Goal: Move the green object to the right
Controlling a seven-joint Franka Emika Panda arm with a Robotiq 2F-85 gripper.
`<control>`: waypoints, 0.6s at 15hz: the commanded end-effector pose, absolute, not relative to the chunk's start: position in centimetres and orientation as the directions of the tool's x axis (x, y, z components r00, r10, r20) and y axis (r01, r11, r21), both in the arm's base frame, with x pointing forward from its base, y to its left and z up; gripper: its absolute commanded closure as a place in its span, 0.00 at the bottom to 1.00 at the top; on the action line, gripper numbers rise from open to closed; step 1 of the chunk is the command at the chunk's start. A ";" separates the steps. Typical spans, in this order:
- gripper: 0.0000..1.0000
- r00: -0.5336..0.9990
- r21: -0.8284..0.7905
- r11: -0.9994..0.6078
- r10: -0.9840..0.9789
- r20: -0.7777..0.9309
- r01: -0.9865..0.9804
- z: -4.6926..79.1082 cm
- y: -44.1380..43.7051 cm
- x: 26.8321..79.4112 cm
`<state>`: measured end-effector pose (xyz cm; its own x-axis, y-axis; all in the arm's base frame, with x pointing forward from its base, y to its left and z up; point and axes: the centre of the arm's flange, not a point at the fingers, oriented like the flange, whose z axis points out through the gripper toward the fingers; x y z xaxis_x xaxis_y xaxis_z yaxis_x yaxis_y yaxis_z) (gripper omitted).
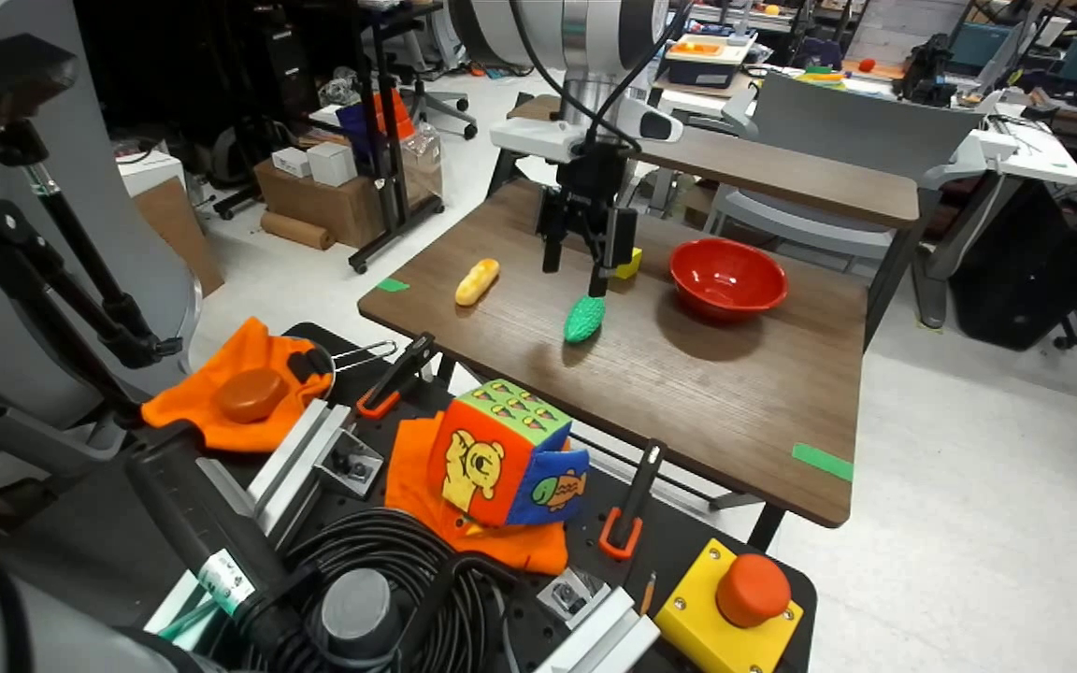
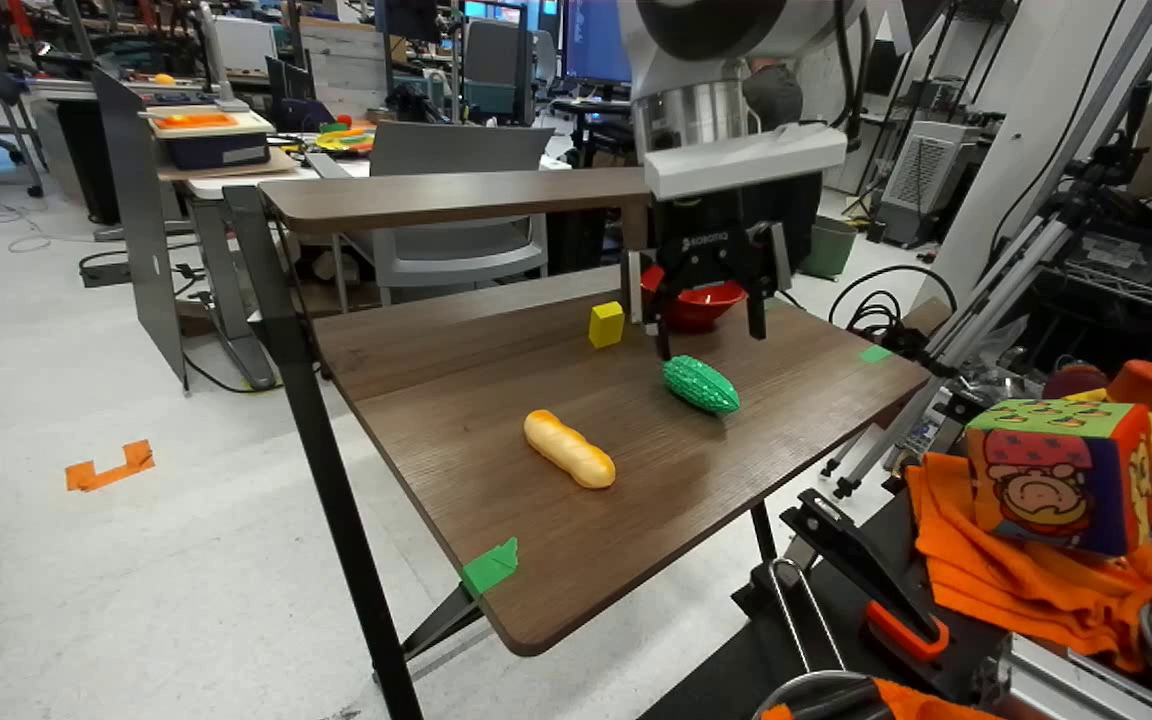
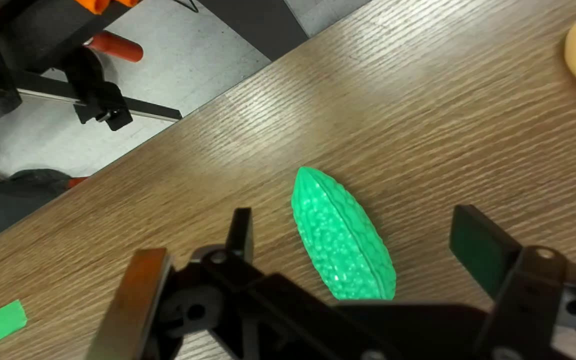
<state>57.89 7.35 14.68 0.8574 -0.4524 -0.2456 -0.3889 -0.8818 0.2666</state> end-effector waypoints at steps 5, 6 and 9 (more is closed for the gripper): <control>0.00 0.851 0.400 -0.831 -0.488 -0.191 -0.386 9.0 7.8 60.2; 0.00 0.852 0.416 -0.826 -0.487 -0.189 -0.380 8.4 7.8 60.3; 0.35 0.855 0.443 -0.817 -0.485 -0.183 -0.368 7.0 8.2 60.6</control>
<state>59.33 7.58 8.22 0.8547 -0.4793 -0.1992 -0.3771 -0.8371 0.3964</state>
